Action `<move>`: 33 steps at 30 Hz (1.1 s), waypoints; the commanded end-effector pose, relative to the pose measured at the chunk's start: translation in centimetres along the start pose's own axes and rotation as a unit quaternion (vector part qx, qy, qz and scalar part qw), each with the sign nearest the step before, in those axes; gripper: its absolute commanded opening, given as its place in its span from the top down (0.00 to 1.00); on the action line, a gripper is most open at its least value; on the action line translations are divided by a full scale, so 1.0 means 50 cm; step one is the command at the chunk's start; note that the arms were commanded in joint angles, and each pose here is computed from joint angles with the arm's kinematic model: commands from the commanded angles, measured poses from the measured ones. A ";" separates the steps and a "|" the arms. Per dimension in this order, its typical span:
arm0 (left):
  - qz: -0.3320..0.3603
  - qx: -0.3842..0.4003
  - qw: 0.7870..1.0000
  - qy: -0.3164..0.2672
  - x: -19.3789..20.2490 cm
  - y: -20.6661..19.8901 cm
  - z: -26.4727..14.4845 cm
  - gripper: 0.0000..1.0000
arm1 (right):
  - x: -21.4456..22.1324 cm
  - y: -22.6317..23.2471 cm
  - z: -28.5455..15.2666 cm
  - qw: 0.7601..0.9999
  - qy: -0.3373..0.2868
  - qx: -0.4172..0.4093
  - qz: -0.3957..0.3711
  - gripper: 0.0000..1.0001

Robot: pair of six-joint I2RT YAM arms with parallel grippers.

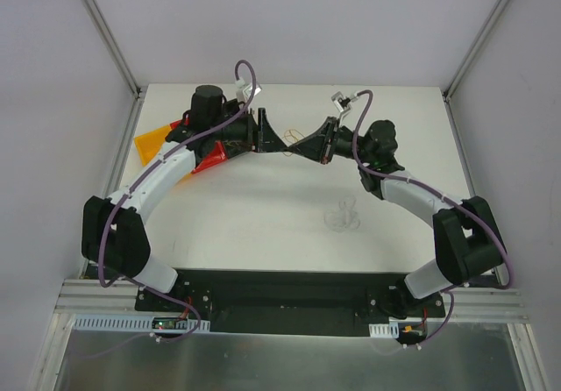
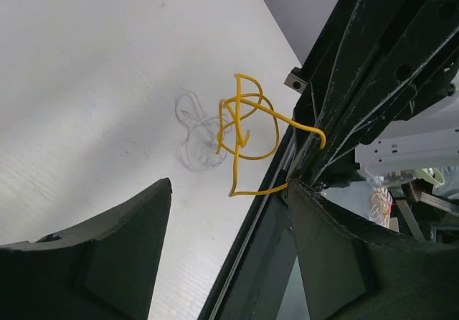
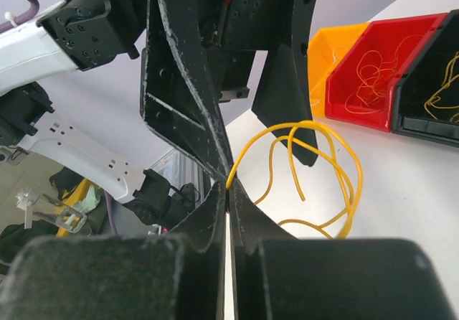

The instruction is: Untangle the cables

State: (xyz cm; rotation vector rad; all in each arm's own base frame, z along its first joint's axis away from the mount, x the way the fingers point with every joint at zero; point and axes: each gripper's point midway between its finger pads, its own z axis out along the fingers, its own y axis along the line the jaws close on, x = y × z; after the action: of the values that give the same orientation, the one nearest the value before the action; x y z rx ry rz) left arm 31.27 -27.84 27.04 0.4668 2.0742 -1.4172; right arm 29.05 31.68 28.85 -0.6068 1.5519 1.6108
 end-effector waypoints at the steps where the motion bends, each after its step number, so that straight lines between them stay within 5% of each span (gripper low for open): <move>1: -0.005 -0.007 1.000 -0.001 -0.001 0.012 0.014 0.38 | -0.036 0.074 0.012 0.997 -0.023 -0.035 -0.066 0.99; 16: -0.037 -0.075 0.996 0.014 0.017 0.104 0.029 0.69 | -0.031 0.160 0.027 0.991 -0.051 -0.057 -0.111 1.00; 20: -0.039 -0.204 0.978 0.021 0.021 0.183 -0.002 1.00 | -0.030 0.175 0.024 0.989 -0.057 -0.050 -0.127 1.00; 26: -0.021 -0.370 0.929 -0.006 -0.004 0.266 -0.080 1.00 | -0.029 0.167 0.008 0.982 -0.073 0.019 -0.173 1.00; 33: -0.028 -0.404 0.913 -0.043 -0.030 0.274 -0.130 1.00 | -0.043 0.177 -0.036 0.972 -0.100 0.070 -0.201 1.00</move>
State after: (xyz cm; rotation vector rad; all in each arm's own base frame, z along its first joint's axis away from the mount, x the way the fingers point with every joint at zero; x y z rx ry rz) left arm 38.11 -19.18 16.85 0.0480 2.4481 -0.5838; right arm 22.00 31.58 34.68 -0.6570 1.3175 1.3356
